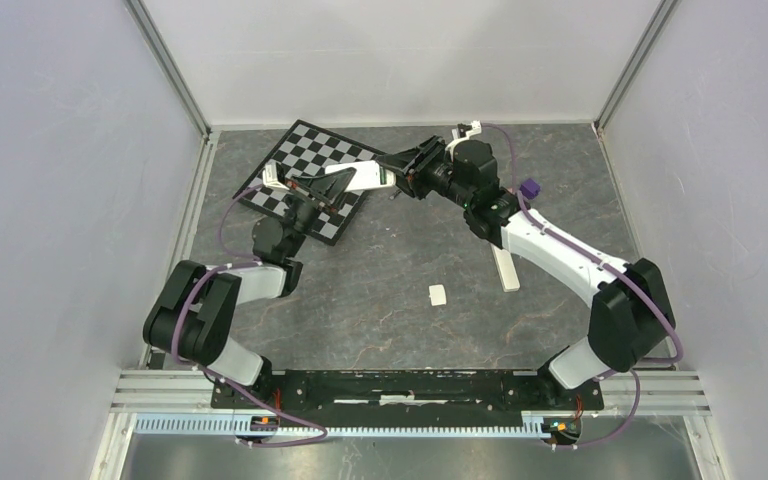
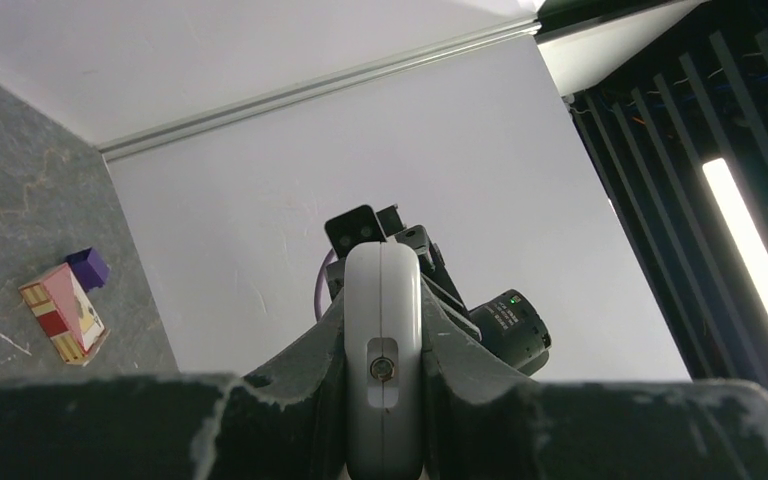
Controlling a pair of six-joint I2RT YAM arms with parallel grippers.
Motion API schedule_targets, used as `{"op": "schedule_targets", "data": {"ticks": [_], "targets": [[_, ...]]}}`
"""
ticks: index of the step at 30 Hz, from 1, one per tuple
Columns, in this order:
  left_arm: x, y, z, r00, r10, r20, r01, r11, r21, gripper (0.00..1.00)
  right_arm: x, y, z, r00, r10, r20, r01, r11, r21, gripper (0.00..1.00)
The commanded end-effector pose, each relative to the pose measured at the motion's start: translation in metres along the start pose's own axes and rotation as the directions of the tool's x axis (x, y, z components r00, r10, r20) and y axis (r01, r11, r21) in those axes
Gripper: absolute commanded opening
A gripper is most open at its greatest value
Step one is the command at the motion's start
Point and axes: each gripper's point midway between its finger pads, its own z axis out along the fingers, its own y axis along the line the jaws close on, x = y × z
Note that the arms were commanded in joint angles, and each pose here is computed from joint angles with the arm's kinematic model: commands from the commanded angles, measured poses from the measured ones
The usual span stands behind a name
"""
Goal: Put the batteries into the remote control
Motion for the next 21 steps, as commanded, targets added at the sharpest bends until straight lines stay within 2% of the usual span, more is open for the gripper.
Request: {"op": "schedule_targets", "data": {"ticks": [1,8,12,15,17,19,21], "targets": [[0.013,-0.041,0.013,0.997,0.008,-0.075,0.001,0.994,0.113,0.02,0.035,-0.013,-0.001,0.983,-0.092,-0.157,0.099,0.994,0.039,0.31],[0.011,-0.042,0.017,0.997,-0.024,-0.073,0.031,0.996,0.089,0.02,0.040,-0.033,-0.009,0.978,-0.108,-0.176,0.121,0.990,0.065,0.29],[0.008,-0.042,0.019,0.991,-0.116,-0.063,0.119,0.991,0.059,0.02,0.040,-0.029,-0.009,0.973,-0.146,-0.177,0.155,0.987,0.036,0.25],[0.007,-0.042,0.019,0.985,-0.164,-0.054,0.166,0.985,0.036,0.02,0.043,-0.037,-0.010,0.965,-0.171,-0.199,0.183,0.982,0.045,0.26],[0.006,-0.044,0.019,0.985,-0.165,-0.052,0.166,0.986,0.025,0.02,0.043,-0.045,-0.012,0.962,-0.185,-0.199,0.201,0.978,0.063,0.29],[0.007,-0.043,0.017,0.987,-0.152,-0.051,0.153,0.988,0.012,0.02,0.040,-0.043,-0.013,0.961,-0.203,-0.187,0.218,0.974,0.062,0.36],[0.007,-0.041,0.016,0.991,-0.128,-0.048,0.129,0.992,0.005,0.02,0.032,-0.038,-0.015,0.968,-0.198,-0.155,0.209,0.976,0.058,0.51]]}}
